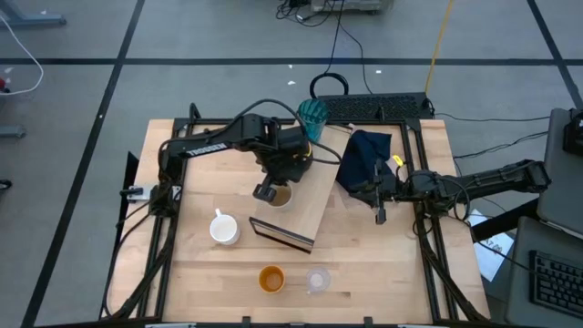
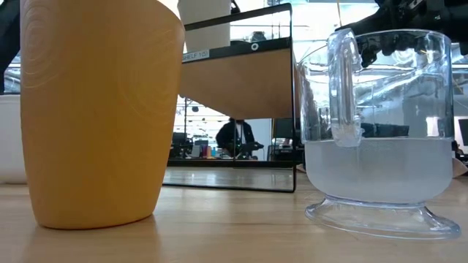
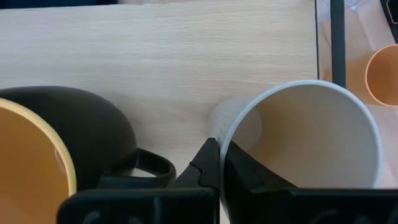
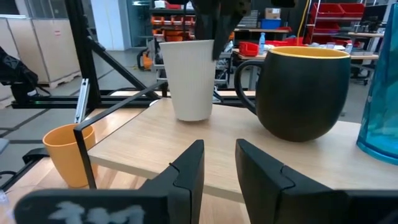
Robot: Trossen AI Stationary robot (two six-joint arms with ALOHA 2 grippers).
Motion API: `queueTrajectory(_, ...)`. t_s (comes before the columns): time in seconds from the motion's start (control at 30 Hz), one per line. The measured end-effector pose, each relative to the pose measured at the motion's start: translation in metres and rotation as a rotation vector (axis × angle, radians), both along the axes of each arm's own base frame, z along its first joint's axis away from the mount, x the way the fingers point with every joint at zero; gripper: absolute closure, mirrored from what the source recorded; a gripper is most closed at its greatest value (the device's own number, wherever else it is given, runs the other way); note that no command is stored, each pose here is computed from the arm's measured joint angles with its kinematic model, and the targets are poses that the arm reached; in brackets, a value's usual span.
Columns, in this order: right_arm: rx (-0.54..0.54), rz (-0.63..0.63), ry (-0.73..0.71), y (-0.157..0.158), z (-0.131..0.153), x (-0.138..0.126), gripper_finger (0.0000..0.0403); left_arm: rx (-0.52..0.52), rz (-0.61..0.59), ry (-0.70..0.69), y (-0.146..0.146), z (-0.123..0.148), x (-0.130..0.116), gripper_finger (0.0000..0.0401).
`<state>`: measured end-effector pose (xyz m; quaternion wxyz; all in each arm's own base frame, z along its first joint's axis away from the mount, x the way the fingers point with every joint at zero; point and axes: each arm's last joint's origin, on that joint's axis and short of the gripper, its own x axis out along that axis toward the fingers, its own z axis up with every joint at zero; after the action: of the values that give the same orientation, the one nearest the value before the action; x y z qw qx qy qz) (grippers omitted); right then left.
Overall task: Stack small to large cups/mugs on shelf
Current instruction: Put the gray cup on the shelf
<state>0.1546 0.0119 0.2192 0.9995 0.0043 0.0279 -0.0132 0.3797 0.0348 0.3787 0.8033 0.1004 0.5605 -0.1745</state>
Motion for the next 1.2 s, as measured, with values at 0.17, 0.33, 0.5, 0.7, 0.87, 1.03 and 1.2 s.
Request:
queueTrajectory(0.17,0.0,0.0,0.001,0.0,0.0,0.0,0.0319,-0.012,0.003,0.005,0.0,-0.001,0.0,0.04)
queueTrajectory(0.33,0.0,0.0,0.001,0.0,0.0,0.0,0.0319,-0.023,0.015,0.03,0.002,-0.007,0.001,0.04)
queueTrajectory(0.5,0.0,0.0,0.002,0.0,0.0,0.0,0.0319,-0.021,0.011,0.029,0.002,-0.007,0.001,0.04)
queueTrajectory(0.7,-0.001,0.0,0.002,0.0,0.0,0.0,0.0319,-0.025,0.029,0.033,0.004,-0.007,0.001,0.039)
queueTrajectory(0.87,0.0,0.0,0.003,0.0,0.0,0.0,0.0319,-0.028,0.038,0.035,0.004,-0.007,0.001,0.0381)
queueTrajectory(1.03,0.006,0.0,0.004,0.0,0.0,0.0,0.0319,-0.034,0.065,0.039,0.007,-0.008,0.0,0.0379)
queueTrajectory(1.2,0.006,0.0,0.008,0.0,-0.001,0.0,0.0319,-0.059,0.084,0.039,0.011,-0.007,0.0,0.0378)
